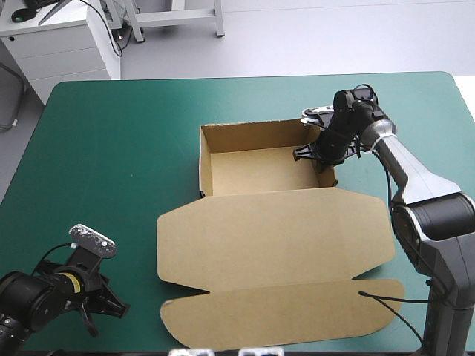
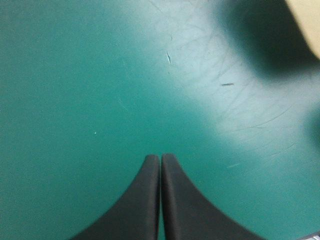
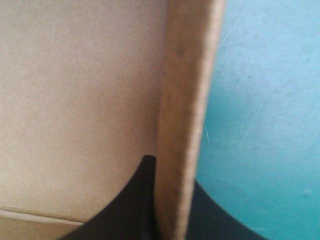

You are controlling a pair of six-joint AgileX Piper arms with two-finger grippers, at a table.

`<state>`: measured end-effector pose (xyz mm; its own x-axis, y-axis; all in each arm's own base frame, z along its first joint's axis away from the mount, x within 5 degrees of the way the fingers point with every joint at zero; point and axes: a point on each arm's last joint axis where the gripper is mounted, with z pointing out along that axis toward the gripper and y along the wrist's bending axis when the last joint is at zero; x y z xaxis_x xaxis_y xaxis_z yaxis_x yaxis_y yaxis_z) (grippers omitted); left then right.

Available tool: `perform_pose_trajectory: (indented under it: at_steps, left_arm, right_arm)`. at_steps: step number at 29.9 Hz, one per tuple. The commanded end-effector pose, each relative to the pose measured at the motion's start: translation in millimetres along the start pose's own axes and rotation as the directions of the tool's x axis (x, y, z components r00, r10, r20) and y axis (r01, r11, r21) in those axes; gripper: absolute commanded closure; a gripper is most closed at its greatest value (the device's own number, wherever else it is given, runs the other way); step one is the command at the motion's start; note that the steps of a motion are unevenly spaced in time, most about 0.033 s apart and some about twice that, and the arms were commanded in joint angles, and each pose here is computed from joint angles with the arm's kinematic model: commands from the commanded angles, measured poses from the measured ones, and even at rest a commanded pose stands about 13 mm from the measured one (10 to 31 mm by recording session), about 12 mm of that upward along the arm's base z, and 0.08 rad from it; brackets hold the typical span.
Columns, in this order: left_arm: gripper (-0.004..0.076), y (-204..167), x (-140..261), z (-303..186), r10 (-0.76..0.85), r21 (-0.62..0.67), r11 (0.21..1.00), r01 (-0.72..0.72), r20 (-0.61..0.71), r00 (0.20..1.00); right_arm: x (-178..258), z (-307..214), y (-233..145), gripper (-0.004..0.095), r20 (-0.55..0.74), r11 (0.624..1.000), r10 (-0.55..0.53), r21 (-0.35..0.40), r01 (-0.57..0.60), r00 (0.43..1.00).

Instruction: Fold the box

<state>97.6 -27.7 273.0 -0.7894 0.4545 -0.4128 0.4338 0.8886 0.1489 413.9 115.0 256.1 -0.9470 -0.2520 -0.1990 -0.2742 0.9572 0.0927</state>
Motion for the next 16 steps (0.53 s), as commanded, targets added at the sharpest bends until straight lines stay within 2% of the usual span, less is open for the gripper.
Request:
perform_pose_trajectory:
  at_steps: [1,4,6,11,16]
  left_arm:
    - [0.0731,1,-6,-3,-0.009,-0.004,1.000,0.009,0.055,0.998]
    - [0.0731,1,-6,-3,-0.009,-0.004,1.000,0.009,0.056,0.998]
    - [0.0731,1,-6,-3,-0.009,-0.004,1.000,0.009,0.056,0.998]
    - [0.0731,1,-6,-3,-0.009,-0.005,1.000,0.009,0.061,0.998]
    - [0.0731,1,-6,-3,-0.009,-0.005,1.000,0.009,0.062,0.998]
  right_arm:
    - [1,-34,-6,0.0927,0.077,0.995,-0.049,0.089,0.042,0.996]
    - [2,-45,-18,0.0927,0.086,0.974,-0.088,0.215,0.068,0.992]
    - [2,-54,-28,0.0927,0.113,0.965,-0.083,0.257,0.051,0.990]
    - [8,-84,-69,0.0927,0.228,0.956,-0.007,0.288,-0.061,0.974]
    - [29,-108,-137,0.0927,0.282,0.920,0.127,0.325,-0.219,0.951]
